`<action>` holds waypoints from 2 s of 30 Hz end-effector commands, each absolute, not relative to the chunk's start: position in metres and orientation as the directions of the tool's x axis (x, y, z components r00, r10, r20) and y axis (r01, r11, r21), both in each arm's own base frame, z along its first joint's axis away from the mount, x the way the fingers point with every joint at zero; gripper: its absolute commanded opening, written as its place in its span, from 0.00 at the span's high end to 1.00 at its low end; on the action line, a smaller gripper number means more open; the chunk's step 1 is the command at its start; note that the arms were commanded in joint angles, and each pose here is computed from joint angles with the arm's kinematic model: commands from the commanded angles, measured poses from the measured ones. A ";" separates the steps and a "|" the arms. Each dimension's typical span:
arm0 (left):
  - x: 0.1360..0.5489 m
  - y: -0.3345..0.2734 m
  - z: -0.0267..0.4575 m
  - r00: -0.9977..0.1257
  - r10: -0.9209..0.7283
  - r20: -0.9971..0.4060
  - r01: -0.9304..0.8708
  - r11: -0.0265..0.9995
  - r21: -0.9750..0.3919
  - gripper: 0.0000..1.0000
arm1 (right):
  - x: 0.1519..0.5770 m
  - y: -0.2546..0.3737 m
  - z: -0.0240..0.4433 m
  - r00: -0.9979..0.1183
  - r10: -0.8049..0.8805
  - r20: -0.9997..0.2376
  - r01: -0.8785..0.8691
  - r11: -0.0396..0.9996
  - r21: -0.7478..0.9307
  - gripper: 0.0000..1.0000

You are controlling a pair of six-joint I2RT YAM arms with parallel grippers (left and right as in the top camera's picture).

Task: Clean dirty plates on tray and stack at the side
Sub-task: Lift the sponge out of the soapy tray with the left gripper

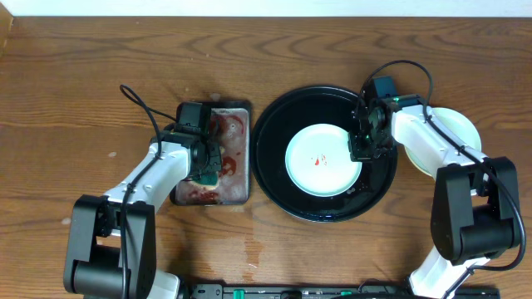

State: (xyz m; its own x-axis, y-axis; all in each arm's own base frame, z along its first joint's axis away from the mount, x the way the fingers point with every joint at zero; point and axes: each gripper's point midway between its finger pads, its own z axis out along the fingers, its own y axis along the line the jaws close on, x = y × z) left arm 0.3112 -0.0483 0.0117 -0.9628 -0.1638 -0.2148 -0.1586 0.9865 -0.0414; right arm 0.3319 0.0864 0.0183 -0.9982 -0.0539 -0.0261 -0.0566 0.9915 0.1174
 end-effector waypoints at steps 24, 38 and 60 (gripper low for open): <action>0.331 -0.075 0.115 -0.917 -0.258 -0.304 -0.062 0.846 -0.529 0.93 | 0.326 0.089 0.014 -0.997 -0.071 -0.006 -0.071 0.991 0.110 0.99; 0.330 -0.070 0.136 -0.904 -0.182 -0.387 0.124 0.755 -0.644 0.93 | 0.327 0.089 0.014 -0.997 -0.071 -0.007 -0.071 0.991 0.110 0.99; 0.331 -0.066 0.154 -0.872 -0.170 -0.459 0.231 0.683 -0.693 0.93 | 0.326 0.089 0.014 -0.997 -0.071 -0.006 -0.071 0.991 0.110 0.99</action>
State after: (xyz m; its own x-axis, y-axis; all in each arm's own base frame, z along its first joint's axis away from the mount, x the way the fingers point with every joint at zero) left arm 0.3268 -0.0670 0.1390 -0.8955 -0.1769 -0.4083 0.1713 0.7099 -0.6832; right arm 0.3312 0.0862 0.0183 -0.9983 -0.0539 -0.0234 -0.0563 0.9915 0.1170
